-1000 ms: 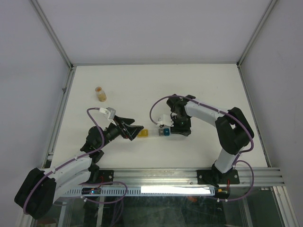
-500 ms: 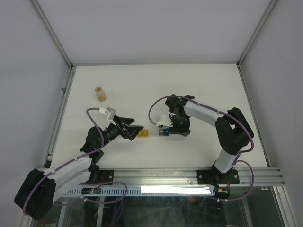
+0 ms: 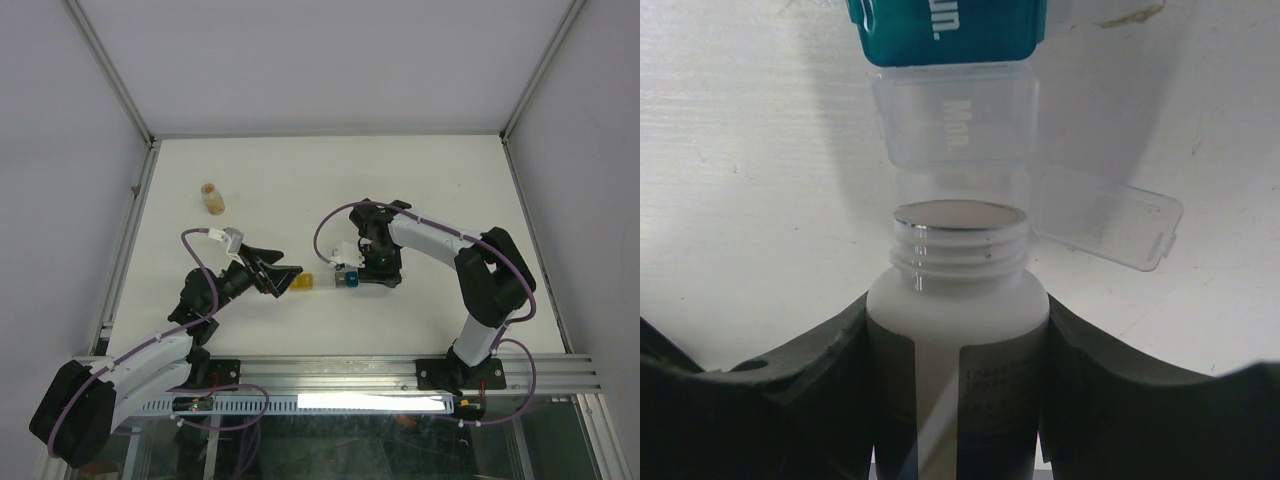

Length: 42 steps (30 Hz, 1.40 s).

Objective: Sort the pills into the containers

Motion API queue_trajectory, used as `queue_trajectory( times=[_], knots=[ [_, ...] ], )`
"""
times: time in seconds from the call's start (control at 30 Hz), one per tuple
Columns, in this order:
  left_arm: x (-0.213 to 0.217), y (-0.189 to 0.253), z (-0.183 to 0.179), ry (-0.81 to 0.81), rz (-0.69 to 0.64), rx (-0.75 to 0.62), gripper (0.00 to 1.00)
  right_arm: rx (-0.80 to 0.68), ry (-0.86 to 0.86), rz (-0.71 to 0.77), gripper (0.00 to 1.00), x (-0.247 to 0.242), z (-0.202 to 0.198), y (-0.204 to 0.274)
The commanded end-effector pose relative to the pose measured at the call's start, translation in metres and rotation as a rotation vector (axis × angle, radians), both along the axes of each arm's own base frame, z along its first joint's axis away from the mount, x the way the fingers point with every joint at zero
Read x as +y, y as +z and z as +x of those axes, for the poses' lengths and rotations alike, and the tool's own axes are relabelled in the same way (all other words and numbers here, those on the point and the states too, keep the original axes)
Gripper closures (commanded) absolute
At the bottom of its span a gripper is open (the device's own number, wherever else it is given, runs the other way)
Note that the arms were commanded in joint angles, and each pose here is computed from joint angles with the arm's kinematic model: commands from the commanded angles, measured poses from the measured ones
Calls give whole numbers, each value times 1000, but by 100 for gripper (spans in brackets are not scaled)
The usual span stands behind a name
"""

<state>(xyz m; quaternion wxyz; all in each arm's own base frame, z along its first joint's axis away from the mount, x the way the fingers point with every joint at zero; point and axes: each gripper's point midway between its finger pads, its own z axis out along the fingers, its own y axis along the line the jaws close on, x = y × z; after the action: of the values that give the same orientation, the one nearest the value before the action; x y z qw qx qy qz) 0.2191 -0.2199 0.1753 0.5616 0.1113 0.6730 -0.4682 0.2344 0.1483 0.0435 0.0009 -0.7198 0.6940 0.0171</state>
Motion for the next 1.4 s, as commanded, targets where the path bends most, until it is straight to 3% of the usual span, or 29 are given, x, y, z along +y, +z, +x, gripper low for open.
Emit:
queue_trajectory(
  times=[0.0,0.13,0.2,0.3,0.37,0.47,0.73,0.8,0.9,0.97,1.03,1.1,1.2,1.27,1.37],
  knots=[
    [4,3,2,19,-1,-35,1,-45,2,33,96,5,10,9],
    [4,4,1,18,-1,-37,1,-15,-2,31,96,4,5,10],
    [4,4,2,22,-1,-37,1,-79,0,3,96,-3,15,6],
    [4,4,1,20,-1,-38,1,-17,-5,29,96,1,5,11],
    [4,4,2,23,-1,-37,1,-72,1,-3,96,-8,14,6],
    [4,4,1,19,-1,-38,1,-6,-13,30,96,-3,3,10],
    [4,4,2,22,-1,-37,1,-71,-12,9,95,-10,12,9],
    [3,4,2,16,0,-35,1,10,-32,24,96,-5,1,12],
    [4,3,3,22,1,-35,1,-74,-19,33,96,-6,11,13],
    [4,4,2,20,1,-35,1,-14,-25,51,96,-2,2,18],
    [4,4,2,22,0,-38,1,-86,-11,6,96,-12,14,12],
    [4,4,2,20,2,-37,1,-9,-22,33,96,-6,2,16],
    [4,3,3,22,3,-36,1,-102,-10,14,97,-12,15,12],
    [4,4,3,22,5,-37,1,-34,-26,35,97,-7,6,15],
    [4,4,3,24,3,-39,1,-88,-17,26,97,-10,11,16]
  ],
)
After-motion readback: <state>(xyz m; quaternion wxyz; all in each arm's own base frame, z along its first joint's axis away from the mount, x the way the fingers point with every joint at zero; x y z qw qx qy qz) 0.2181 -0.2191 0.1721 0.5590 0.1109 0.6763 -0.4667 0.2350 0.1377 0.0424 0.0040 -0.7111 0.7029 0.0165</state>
